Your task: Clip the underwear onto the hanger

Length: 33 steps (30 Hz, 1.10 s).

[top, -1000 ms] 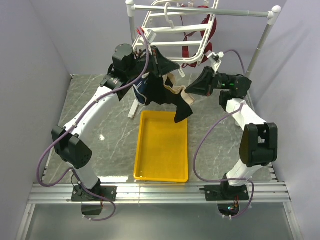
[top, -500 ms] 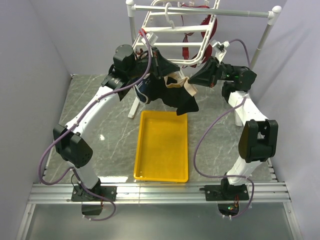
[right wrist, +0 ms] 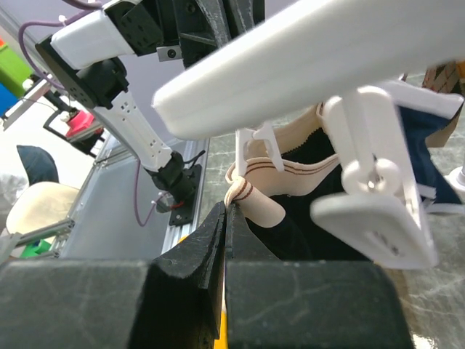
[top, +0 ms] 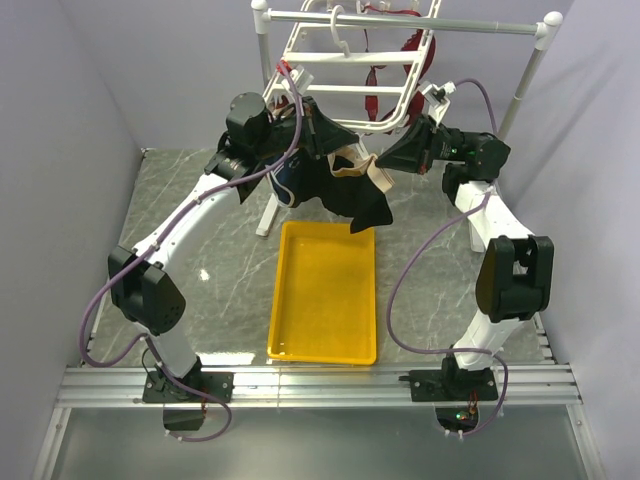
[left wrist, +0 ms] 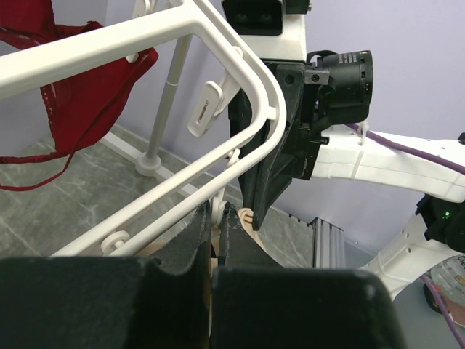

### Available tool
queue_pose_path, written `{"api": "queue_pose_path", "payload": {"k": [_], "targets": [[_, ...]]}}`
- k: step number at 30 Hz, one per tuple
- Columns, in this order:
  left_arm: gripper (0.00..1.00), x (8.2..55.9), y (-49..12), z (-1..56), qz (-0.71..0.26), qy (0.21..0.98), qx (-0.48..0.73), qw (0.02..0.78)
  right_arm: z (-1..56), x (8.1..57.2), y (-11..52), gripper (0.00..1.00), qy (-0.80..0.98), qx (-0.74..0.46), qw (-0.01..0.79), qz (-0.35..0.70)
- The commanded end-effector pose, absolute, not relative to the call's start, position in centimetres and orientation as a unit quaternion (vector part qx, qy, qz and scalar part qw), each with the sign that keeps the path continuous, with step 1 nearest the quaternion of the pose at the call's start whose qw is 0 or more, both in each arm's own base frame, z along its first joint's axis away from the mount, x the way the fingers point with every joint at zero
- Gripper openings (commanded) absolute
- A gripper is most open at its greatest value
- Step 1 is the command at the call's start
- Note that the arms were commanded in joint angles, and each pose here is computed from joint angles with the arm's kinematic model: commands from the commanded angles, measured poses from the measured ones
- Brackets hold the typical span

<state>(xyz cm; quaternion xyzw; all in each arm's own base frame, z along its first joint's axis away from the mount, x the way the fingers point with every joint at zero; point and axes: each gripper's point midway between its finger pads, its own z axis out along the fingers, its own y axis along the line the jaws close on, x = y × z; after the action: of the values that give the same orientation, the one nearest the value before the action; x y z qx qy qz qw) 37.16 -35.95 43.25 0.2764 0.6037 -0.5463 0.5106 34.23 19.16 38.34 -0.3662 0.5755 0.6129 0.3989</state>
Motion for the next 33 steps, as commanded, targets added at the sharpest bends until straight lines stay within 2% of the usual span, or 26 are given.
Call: {"api": "queue_pose_path", "payload": {"k": [1, 33], "targets": [[0.00, 39.0, -34.5, 44.4, -0.536, 0.594, 0.255, 0.543, 36.9, 32.5, 18.5, 0.00, 0.546, -0.472, 0.426, 0.546], [0.00, 39.4, -34.5, 44.1, -0.534, 0.569, 0.288, 0.555, 37.3, 32.3, 20.0, 0.00, 0.539, -0.479, 0.408, 0.560]]}}
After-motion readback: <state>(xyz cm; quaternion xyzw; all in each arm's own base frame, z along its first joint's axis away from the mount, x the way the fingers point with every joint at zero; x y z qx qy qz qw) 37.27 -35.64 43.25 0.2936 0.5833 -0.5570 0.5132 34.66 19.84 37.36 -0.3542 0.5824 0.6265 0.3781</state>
